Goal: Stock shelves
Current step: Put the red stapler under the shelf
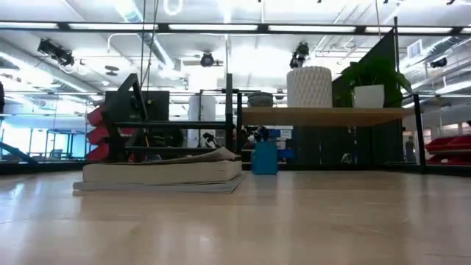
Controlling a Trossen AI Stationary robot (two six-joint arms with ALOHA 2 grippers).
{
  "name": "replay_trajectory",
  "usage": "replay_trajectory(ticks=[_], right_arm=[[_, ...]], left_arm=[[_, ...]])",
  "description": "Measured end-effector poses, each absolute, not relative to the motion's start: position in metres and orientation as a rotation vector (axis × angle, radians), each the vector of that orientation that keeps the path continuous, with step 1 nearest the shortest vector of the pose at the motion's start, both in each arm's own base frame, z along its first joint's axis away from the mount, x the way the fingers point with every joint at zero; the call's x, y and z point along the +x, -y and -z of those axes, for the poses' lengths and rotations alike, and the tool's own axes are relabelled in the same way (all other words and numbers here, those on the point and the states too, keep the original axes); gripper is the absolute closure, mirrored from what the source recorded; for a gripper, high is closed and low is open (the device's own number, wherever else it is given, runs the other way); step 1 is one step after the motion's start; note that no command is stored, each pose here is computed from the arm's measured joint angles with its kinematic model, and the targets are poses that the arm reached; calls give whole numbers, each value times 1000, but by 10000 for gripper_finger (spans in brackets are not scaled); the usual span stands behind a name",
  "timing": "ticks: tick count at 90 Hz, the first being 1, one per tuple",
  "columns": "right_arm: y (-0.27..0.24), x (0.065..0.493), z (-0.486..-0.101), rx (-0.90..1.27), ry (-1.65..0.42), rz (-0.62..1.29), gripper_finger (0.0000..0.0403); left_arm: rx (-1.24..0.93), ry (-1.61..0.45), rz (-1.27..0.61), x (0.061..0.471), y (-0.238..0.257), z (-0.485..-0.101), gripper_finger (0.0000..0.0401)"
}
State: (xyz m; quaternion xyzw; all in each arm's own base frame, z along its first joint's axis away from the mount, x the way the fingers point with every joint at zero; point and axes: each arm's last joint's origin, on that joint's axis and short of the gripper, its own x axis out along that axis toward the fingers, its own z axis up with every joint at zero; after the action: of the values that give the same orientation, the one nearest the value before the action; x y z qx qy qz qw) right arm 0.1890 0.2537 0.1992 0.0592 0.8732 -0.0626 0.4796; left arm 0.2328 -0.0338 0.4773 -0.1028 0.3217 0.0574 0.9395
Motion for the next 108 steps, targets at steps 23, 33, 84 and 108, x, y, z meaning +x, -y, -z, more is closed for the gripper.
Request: replay_trajectory(ticks=[23, 33, 84, 108], right_arm=[[-244, 182, -174, 79, -2179, 231, 161], [-241, 178, -165, 82, -2201, 218, 172], [-225, 201, -171, 371, -2149, 125, 339], [-191, 230, -191, 524, -1987, 177, 398]], left_arm=[[-251, -655, -128, 233, 34, -477, 218], [-258, -650, -122, 233, 34, -478, 218], [-332, -625, -135, 235, 35, -480, 218], [-324, -626, -132, 235, 35, -480, 218]])
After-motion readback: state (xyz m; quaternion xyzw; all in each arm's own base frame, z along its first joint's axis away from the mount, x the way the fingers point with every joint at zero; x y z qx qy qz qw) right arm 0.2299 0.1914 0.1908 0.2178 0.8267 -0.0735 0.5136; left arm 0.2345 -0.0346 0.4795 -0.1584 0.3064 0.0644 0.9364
